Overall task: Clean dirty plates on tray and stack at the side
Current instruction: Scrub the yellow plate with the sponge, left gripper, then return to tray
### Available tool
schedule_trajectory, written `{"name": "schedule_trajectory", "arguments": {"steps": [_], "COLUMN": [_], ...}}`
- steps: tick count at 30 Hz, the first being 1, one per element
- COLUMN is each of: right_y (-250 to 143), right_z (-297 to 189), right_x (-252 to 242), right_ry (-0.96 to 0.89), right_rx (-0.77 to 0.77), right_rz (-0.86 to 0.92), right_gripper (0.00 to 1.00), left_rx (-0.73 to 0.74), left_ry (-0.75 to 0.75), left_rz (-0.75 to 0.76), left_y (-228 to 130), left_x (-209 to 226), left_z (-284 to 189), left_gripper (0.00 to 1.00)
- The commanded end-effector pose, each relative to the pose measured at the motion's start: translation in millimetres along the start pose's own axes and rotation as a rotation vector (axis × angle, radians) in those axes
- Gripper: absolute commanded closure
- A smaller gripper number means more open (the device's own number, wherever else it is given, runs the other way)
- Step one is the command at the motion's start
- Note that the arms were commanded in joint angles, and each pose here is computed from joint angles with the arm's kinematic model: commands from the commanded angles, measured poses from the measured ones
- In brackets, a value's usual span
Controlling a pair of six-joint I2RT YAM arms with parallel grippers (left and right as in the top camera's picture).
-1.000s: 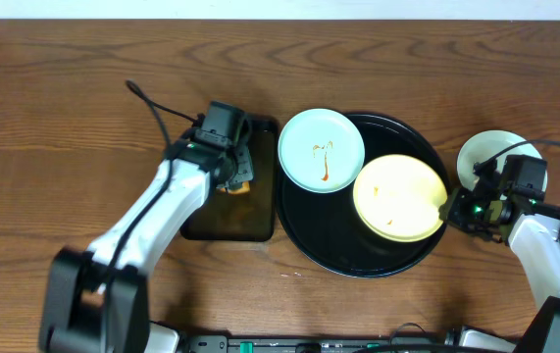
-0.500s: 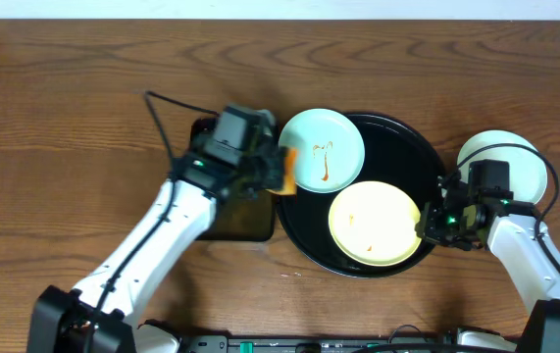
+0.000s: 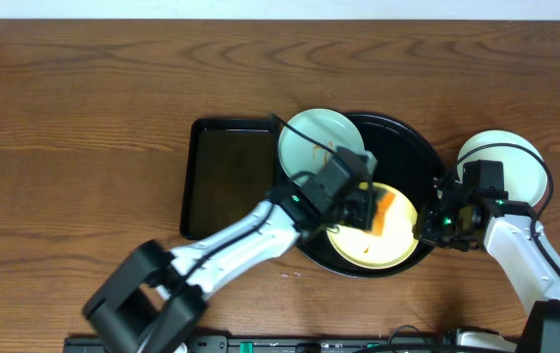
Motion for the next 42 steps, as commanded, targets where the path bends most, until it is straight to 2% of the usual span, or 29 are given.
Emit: {"name": "schedule_trajectory", "arguments": {"steps": [1,7,12,15,19,23,34,37,42], "right_y": [-3,-3,-3,-3,-3,-4,-5,-5,-5], "right_z": [0,-1,-1,-1,-1,0,-1,-1,-1], "right_x": [2,2,2,2,2,1,1,1,1], "right_ry": [0.005,0.005,0.005,0.005,0.004,0.003,0.002,0.001,0.002], "right_rx": [0.003,0.003,0.003,0.004,0.007,0.012,0.016,0.017,0.016], "right_rz": [-0.014,-0.014,-0.014,-0.013,-0.012,-0.010,-0.009,-0.009,-0.009], "right_gripper": [0.99,0.99,0.99,0.99,0.99,0.99,0.99,0.99,0.99], "left_rx": [0.029,0.063,0.120,0.134,0.070,0.019,-0.029,-0.043,-0.092], "left_ry": [-0.016,-0.025,0.023,0.125,0.310,0.373,0.395,0.382,0.373], "left_rz": [-0.056,-0.027,-0.042,-0.043,-0.006,0.002,-0.060,-0.059,-0.012], "left_y": [-9,-24,-37,-44,-38,-25,-4,0,10], "left_x": [-6,-11,0,16,41,56,77,73,54], "left_z": [19,39,49,51,45,40,31,25,-11], "left_gripper": [0.92,0.93,0.92,0.92,0.93,0.92,0.92,0.92,0.93]}}
Point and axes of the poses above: each gripper's point midway between its finger pads, its own z axis out along the fingers, its own x axis along the line the jaws close on, y = z × x, the point moved 7 cm from there along -z, back along the fingers, and after that the axes turned 1 degree about z, right-handed, at the moved point
